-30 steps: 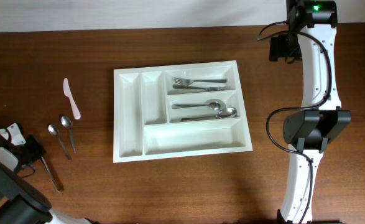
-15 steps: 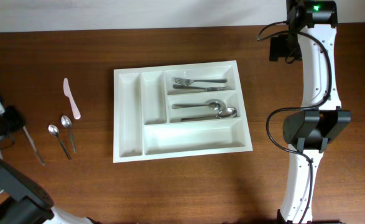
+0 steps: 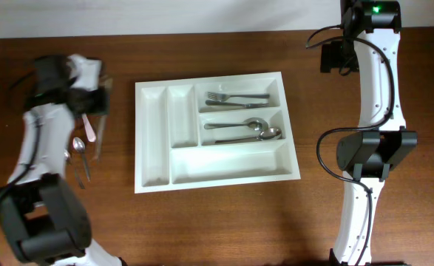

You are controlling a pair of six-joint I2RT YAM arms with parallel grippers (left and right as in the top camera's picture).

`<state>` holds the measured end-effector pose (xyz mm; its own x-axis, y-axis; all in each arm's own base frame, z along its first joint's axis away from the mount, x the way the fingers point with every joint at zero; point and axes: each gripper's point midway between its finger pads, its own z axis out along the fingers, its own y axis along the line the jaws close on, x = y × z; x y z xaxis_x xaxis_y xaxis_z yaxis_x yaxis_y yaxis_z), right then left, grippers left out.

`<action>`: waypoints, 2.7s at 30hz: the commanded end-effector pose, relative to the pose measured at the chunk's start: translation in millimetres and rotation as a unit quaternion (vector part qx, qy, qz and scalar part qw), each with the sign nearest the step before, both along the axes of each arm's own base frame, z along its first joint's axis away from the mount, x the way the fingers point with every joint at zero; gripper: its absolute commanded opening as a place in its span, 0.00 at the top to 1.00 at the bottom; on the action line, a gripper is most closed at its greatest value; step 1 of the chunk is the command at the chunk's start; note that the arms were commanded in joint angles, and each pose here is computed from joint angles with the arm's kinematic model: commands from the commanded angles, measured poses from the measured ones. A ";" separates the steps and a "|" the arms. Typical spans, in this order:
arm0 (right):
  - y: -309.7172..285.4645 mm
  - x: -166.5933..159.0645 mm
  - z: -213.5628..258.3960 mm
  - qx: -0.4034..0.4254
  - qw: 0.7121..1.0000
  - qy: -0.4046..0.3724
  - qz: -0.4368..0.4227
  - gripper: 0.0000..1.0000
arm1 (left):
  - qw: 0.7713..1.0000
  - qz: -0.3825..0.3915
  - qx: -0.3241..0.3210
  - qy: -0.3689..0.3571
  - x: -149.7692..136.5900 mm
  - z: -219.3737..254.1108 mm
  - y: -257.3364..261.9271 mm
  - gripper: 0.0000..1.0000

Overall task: Pack container
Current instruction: 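Carry the tongs into the tray's bottom compartment and release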

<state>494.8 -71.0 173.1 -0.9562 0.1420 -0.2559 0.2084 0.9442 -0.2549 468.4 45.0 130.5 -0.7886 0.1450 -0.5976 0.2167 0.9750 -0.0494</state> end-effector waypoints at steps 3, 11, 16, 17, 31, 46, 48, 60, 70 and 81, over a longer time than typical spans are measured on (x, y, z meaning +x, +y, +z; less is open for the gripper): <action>-2.4 -0.3 18.7 -0.011 1.000 -0.024 -0.007 0.01 | 0.981 -0.185 0.038 -0.045 9.0 23.0 -122.8 0.98; -2.4 -0.2 18.8 -0.011 1.000 -0.024 -0.007 0.01 | 0.893 -0.390 0.215 -0.068 -33.4 12.3 -246.4 0.98; -2.4 -0.3 18.7 -0.011 1.000 -0.024 -0.007 0.01 | 0.862 -0.429 0.258 -0.079 -53.6 12.0 -283.1 0.98; -2.5 -0.2 18.8 -0.011 1.000 -0.024 -0.007 0.01 | 0.860 -0.435 0.257 -0.077 -57.4 11.1 -287.1 0.98; -2.4 -0.3 18.7 -0.011 1.000 -0.024 -0.007 0.01 | 0.825 -0.518 0.226 -0.014 -119.1 -12.7 -320.4 0.98; -2.4 -0.3 18.7 -0.011 1.000 -0.024 -0.007 0.01 | 0.795 -0.569 0.210 0.020 -150.4 -50.1 -354.4 0.98; -2.4 -0.2 18.8 -0.011 1.000 -0.024 -0.007 0.01 | 0.794 -0.572 0.203 0.023 -152.2 -52.8 -356.1 0.98; -2.4 -0.3 18.7 -0.011 1.000 -0.024 -0.007 0.01 | 0.787 -0.585 0.188 0.055 -160.0 -78.5 -358.8 0.85; -2.4 -0.3 18.7 -0.011 1.000 -0.024 -0.007 0.01 | 0.792 -0.578 0.190 0.048 -152.9 -75.7 -358.1 0.01; -2.5 -0.2 18.8 -0.011 1.000 -0.024 -0.007 0.01 | 0.911 -0.368 0.183 -0.017 -43.0 -3.9 -313.5 0.01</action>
